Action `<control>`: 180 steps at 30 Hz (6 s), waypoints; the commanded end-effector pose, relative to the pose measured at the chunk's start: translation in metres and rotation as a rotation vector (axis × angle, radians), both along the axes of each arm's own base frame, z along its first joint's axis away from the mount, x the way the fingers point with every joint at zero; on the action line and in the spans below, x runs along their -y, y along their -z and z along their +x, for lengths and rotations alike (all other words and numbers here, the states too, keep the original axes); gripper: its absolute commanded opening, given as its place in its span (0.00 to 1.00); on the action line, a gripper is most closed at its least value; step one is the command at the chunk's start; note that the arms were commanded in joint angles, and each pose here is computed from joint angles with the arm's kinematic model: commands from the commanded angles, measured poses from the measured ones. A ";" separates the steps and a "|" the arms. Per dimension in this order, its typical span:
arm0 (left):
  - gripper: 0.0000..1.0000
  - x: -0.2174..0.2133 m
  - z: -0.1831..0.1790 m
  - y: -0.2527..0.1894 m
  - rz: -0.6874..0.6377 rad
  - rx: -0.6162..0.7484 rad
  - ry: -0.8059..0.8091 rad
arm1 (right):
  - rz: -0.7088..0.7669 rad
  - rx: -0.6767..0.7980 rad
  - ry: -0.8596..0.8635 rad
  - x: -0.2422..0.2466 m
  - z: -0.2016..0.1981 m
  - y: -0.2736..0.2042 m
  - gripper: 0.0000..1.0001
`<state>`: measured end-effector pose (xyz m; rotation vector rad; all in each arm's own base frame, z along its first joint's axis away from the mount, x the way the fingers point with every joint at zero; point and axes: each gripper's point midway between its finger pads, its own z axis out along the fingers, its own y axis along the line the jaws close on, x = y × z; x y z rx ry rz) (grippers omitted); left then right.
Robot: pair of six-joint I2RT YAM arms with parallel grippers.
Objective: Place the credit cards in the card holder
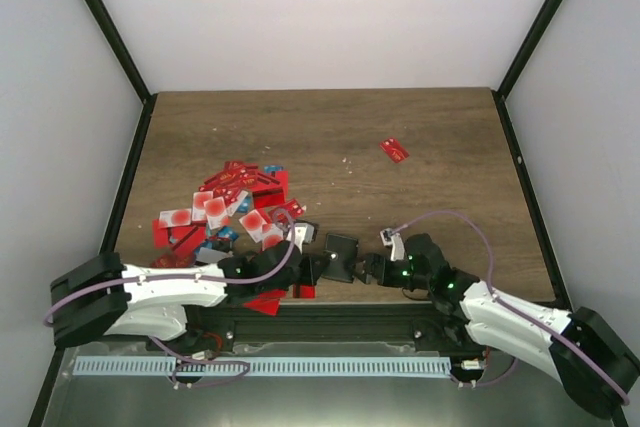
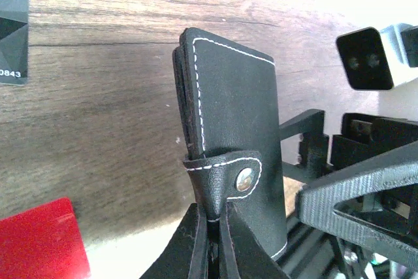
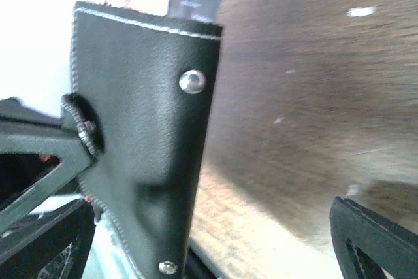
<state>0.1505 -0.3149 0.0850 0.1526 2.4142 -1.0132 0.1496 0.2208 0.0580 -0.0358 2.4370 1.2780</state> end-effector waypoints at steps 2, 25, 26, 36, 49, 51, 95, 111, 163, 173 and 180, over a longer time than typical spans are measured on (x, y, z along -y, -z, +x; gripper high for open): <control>0.04 0.005 -0.012 -0.027 -0.160 0.011 0.052 | 0.211 0.090 -0.192 -0.020 -0.026 -0.041 1.00; 0.04 0.011 -0.043 -0.054 -0.363 -0.013 0.135 | 0.394 0.165 -0.265 -0.019 -0.047 -0.077 0.34; 0.04 0.010 -0.044 -0.054 -0.364 -0.013 0.132 | 0.394 0.166 -0.262 -0.019 -0.047 -0.076 0.27; 0.53 0.003 -0.033 -0.055 -0.292 0.038 0.072 | 0.317 0.166 -0.212 -0.018 -0.035 -0.077 0.01; 0.72 -0.035 0.001 -0.057 0.129 0.233 -0.049 | 0.106 0.124 -0.035 -0.012 0.007 -0.078 0.01; 0.72 -0.029 0.004 -0.058 0.153 0.257 -0.030 | 0.072 0.098 -0.006 -0.013 0.015 -0.077 0.01; 0.47 0.010 0.045 -0.064 0.307 0.363 -0.043 | 0.103 0.095 -0.205 -0.041 0.004 -0.117 0.01; 0.32 -0.006 0.061 -0.058 0.440 0.394 -0.137 | 0.092 0.111 -0.196 -0.038 0.004 -0.121 0.01; 0.04 0.007 0.026 -0.007 0.166 0.175 -0.018 | -0.337 -0.100 0.138 0.031 0.022 0.015 0.76; 0.04 0.012 0.024 -0.010 0.139 0.167 -0.005 | -0.279 0.044 0.000 0.013 0.024 -0.036 0.85; 0.04 0.017 0.022 -0.038 0.070 0.198 0.017 | -0.189 0.058 -0.132 -0.009 0.010 -0.061 0.84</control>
